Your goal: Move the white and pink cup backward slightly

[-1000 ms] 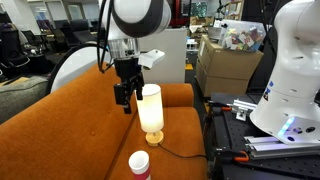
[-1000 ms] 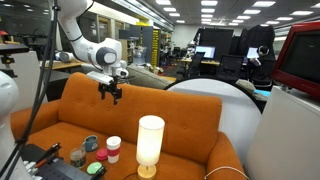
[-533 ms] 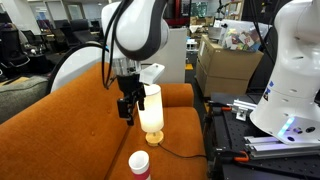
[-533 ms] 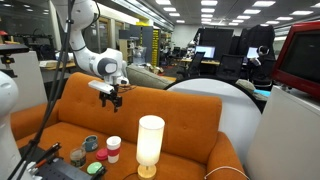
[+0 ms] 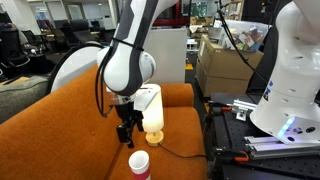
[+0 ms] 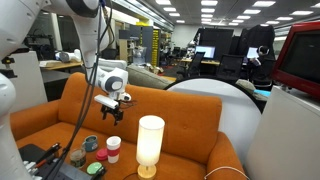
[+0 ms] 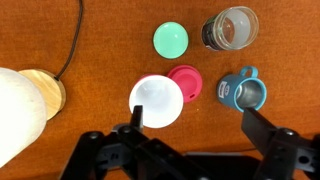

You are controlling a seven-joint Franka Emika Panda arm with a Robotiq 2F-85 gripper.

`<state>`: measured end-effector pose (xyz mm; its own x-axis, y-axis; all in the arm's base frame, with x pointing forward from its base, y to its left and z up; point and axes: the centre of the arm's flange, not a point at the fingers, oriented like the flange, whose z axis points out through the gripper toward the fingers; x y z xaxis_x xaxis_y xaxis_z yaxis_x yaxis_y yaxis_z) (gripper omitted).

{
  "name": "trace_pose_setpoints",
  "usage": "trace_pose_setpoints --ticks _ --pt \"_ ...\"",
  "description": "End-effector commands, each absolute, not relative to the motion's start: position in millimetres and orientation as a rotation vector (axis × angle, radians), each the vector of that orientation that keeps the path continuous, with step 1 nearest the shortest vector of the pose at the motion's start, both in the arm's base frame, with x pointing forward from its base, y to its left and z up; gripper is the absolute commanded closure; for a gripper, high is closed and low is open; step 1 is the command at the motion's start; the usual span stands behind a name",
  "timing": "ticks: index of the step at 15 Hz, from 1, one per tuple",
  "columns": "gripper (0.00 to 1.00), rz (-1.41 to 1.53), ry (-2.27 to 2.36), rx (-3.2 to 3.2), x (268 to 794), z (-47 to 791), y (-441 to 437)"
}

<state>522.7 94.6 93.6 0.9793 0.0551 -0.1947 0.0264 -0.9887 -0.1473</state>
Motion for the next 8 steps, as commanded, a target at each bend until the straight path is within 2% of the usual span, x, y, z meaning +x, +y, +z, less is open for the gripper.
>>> trace_pose_setpoints --ticks 1,8 --pt "0.00 0.299 -0.064 -2.980 524.6 93.9 94.9" --pt "0.00 0.293 -0.065 -2.980 527.4 91.3 97.2"
